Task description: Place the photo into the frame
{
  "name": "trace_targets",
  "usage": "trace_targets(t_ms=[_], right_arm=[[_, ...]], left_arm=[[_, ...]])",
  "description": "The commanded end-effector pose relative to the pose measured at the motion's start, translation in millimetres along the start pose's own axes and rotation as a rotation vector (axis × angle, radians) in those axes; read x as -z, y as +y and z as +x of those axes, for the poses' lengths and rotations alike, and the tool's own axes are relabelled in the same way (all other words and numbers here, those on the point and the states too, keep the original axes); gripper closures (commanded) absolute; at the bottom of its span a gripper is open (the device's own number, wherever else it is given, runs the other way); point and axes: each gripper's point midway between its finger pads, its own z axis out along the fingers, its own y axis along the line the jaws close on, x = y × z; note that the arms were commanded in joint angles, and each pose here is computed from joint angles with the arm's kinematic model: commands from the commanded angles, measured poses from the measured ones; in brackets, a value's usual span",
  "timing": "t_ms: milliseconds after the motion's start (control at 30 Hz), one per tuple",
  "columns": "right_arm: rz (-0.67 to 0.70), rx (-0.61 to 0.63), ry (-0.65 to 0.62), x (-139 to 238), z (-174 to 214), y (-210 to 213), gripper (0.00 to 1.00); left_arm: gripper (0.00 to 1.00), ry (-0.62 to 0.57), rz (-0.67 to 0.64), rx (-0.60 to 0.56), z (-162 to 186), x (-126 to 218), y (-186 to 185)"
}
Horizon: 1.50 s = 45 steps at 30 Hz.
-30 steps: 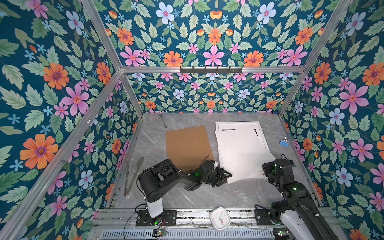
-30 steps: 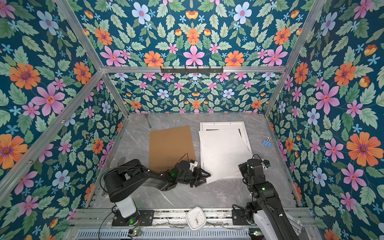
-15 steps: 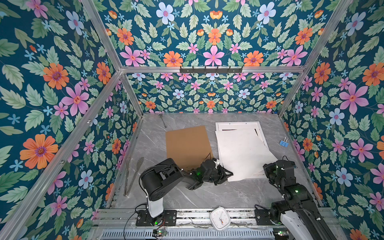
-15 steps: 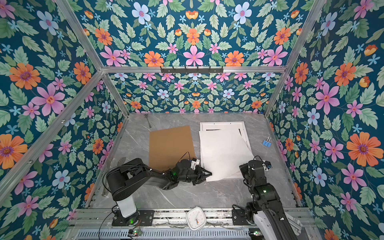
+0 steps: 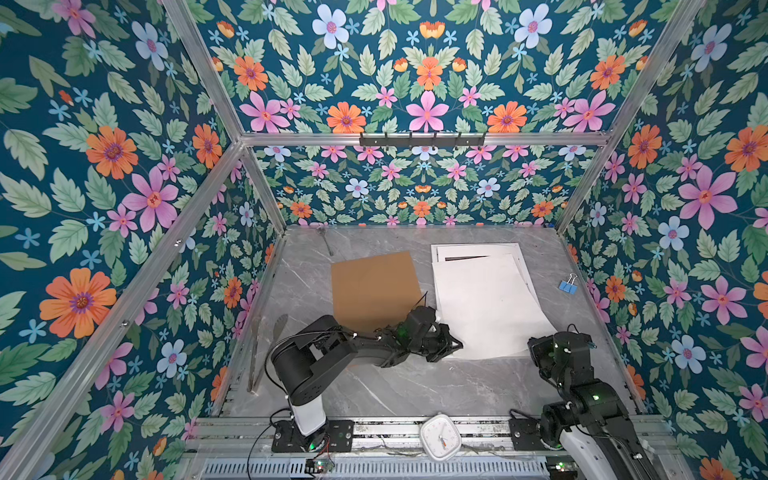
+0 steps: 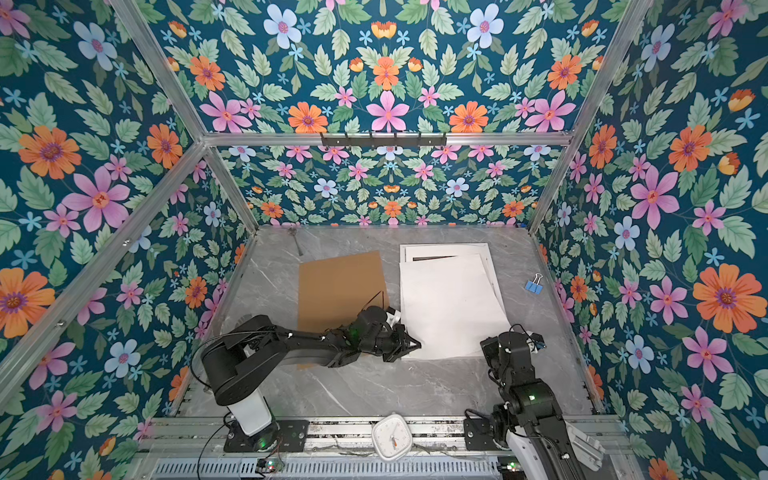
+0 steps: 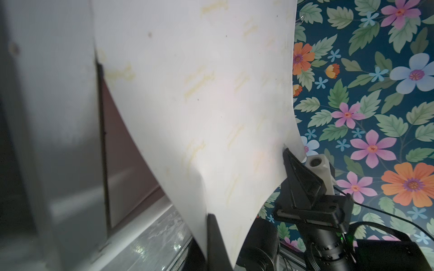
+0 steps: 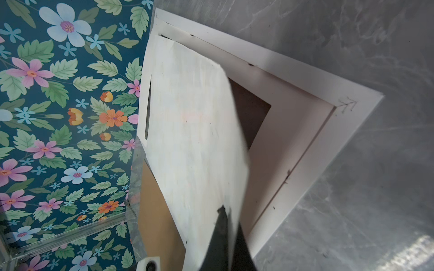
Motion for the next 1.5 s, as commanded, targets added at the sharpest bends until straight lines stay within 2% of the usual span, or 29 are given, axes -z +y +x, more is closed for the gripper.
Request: trace_targets(t_ms=[0,333,833,1000,1200,1467], right_arm=[[-0.023,0.003,0.008,1.2,0.6,6.7,1.00],[-0.129,0.068,0.088,-7.3,7.9,52.0,1.00],[-0.205,0.053,0.029,32.5,-11.9,92.0,1.00],[-0.227,0.078,-0.007,37.0,-21.0,107.0,1.00],[-0.254,0.102,-0.034,47.7,-30.0,128.5,1.00],[-0.238,0.101,0.005,38.9,-23.6,127.6,1.00]], left_arm=[[0.98,-0.014,-0.051,-0.038,-2.0,4.1,6.6],[1.00,-0.083,-0.098,-0.113,-9.2,26.0,-13.5],[1.00,-0.108,-0.034,-0.188,-13.0,42.9,-70.0],[1.00,-0.137,-0.057,-0.238,-22.4,44.4,-82.2],[1.00,-0.161,-0.017,-0.283,-29.2,52.8,-112.9],[1.00,-0.141,-0.033,-0.267,-24.9,52.6,-100.7]])
